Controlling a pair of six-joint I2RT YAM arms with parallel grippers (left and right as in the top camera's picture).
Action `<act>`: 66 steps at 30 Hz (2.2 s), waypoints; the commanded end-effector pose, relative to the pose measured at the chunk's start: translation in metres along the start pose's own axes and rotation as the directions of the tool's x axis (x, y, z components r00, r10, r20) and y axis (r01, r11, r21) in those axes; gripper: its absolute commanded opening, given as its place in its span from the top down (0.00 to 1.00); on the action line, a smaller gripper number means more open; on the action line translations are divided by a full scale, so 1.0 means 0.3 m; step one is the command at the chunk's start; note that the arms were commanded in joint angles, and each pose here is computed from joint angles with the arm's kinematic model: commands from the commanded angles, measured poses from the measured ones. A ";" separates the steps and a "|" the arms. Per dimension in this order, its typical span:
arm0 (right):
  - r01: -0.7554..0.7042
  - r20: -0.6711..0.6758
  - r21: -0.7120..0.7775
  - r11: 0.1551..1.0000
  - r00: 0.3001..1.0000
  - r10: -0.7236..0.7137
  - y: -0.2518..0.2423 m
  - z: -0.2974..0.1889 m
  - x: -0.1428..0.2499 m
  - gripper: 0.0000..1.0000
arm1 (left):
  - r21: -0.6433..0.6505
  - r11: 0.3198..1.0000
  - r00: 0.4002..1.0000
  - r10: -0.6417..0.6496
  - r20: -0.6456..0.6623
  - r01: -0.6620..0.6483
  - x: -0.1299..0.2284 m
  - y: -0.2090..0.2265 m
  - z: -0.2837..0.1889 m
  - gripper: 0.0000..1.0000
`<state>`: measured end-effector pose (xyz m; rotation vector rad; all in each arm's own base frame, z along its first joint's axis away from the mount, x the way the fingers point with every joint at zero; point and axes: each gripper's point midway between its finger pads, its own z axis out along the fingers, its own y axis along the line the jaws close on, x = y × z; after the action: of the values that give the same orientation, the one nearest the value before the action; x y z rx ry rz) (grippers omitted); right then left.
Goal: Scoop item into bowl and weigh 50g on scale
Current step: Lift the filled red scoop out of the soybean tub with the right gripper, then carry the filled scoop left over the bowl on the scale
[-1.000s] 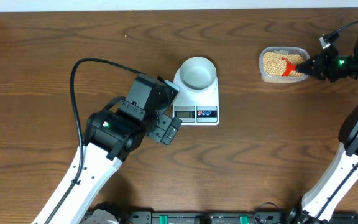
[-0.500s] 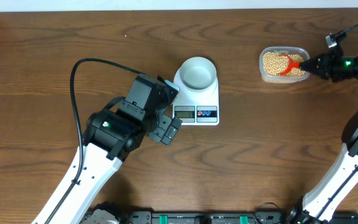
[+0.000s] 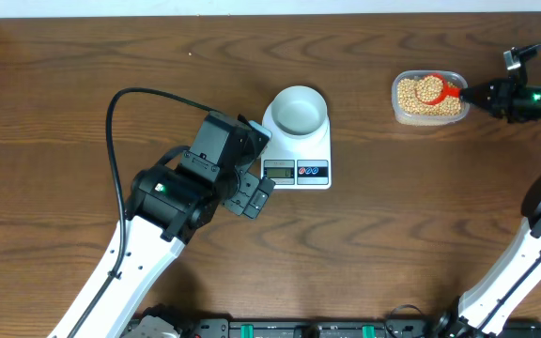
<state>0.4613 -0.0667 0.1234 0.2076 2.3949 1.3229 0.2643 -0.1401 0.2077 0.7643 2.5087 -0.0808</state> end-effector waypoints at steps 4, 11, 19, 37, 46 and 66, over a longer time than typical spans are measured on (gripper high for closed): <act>0.016 0.063 -0.120 0.993 0.998 -0.008 0.034 -0.040 -0.022 0.99 | 0.003 1.000 1.000 0.002 0.007 -0.002 -0.006 0.001 -0.005 0.02; -0.009 0.100 -0.193 0.981 0.995 0.028 0.048 -0.072 -0.027 0.99 | 0.004 1.000 1.000 0.002 0.007 -0.002 -0.006 0.001 -0.005 0.02; -0.013 0.116 -0.235 0.972 0.992 0.041 0.060 -0.083 -0.028 0.99 | 0.003 1.000 1.000 0.002 0.007 -0.002 -0.006 0.001 -0.005 0.02; 0.008 0.122 -0.451 0.892 0.991 0.053 0.227 -0.045 -0.047 0.99 | 0.003 1.000 1.000 0.002 0.007 -0.002 -0.006 0.001 -0.005 0.02; 0.039 0.002 -0.490 0.871 0.999 -0.043 0.359 0.150 0.021 0.99 | 0.003 1.000 1.000 0.002 0.007 -0.002 -0.006 0.001 -0.005 0.02; 0.261 -0.222 -0.408 0.875 0.901 -0.373 0.525 0.600 0.240 0.99 | 0.003 1.000 1.000 0.002 0.007 -0.002 -0.006 0.001 -0.005 0.02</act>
<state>0.4578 0.1809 0.1633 -0.5139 2.1540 1.7465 0.2643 -0.1401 0.2077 0.7648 2.5085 -0.0807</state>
